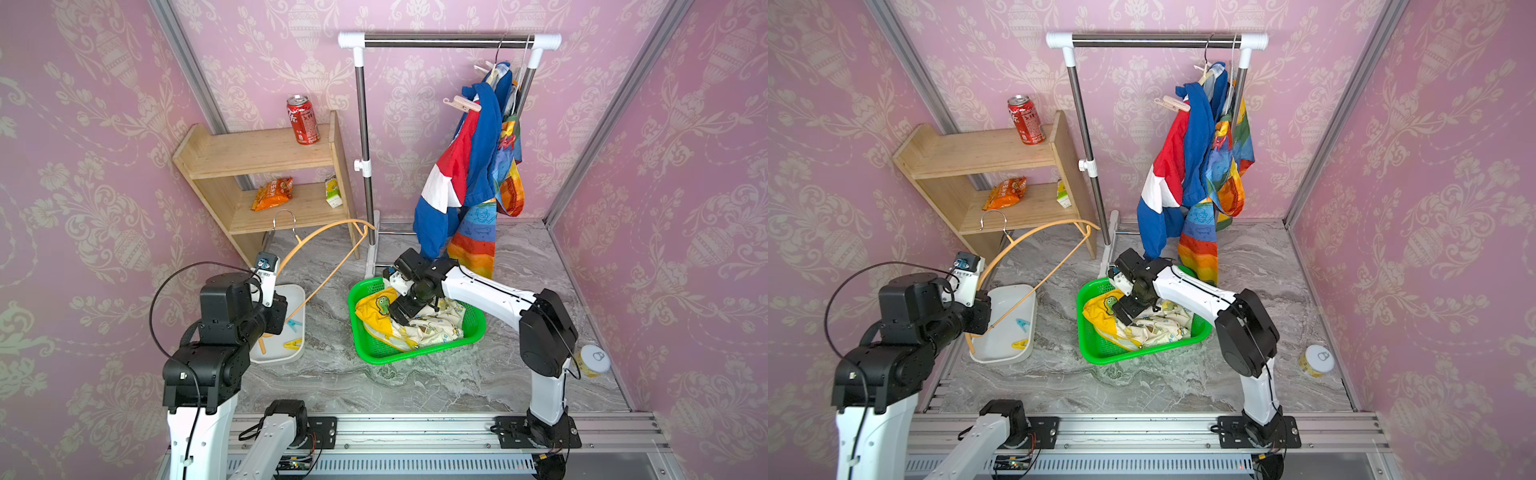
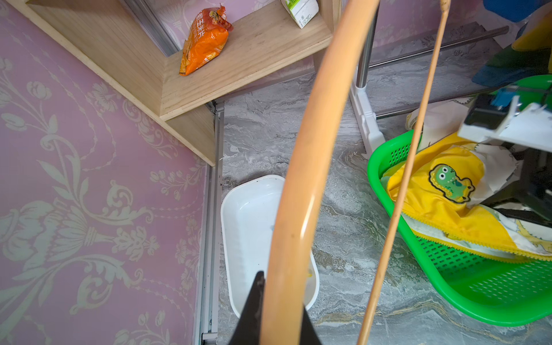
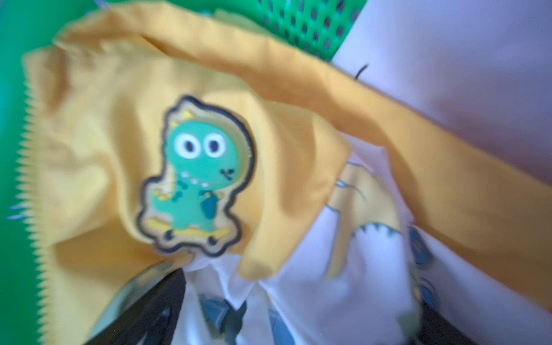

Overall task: Remove the clothespins securing jackets to the hanger
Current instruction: Remove the jacket from the hanger, then adjust the jacket in the basket.

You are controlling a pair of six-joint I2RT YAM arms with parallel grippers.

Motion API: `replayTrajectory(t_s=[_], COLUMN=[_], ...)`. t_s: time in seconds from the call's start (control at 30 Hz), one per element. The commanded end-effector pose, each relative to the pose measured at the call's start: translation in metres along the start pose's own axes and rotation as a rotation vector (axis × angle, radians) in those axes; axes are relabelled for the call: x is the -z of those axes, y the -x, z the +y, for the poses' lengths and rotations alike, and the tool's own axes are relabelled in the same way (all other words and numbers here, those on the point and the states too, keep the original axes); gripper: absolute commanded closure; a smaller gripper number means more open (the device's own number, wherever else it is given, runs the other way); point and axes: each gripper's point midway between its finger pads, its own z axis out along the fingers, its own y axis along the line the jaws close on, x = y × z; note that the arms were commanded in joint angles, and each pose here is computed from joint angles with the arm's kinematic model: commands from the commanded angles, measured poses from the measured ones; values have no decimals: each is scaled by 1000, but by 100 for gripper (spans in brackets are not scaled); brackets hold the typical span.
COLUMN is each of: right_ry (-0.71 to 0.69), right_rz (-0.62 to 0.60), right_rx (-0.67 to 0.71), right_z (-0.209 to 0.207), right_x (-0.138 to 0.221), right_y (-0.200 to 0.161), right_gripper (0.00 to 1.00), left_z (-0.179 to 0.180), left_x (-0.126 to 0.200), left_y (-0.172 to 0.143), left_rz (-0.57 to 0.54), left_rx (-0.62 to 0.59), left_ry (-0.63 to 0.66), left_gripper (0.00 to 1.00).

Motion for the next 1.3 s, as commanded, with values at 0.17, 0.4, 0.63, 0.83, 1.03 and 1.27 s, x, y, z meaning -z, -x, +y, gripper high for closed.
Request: replayTrajectory(t_s=[0.17,0.4,0.63,0.83,1.03,1.27], right_ry=[85,81,1,-70,-191,-227], right_rz=[-139,-138,-38,76,158,170], right_rx=[-117,-300,-321,-347,-344,-355], right_z=[21,21,33,23,-1,-6], right_x=[106,80,25,-15,-52,-75], right_y=[8,-23,-45,-62,-77,-74], right_gripper=[3,7,16,16,9,7], left_z=[4,2,-1,0,2,8], left_x=[-6,-12,-18,-15,-11,-2], left_y=[17,25,27,25,18,9], left_rz=[-62,-78,-67,-61,-44,-31], left_rx=[-7,-12,-17,-25,-31,-43], left_ry=[18,4,-19,-12,3,42], left_gripper=[100,100,100,100,100,100])
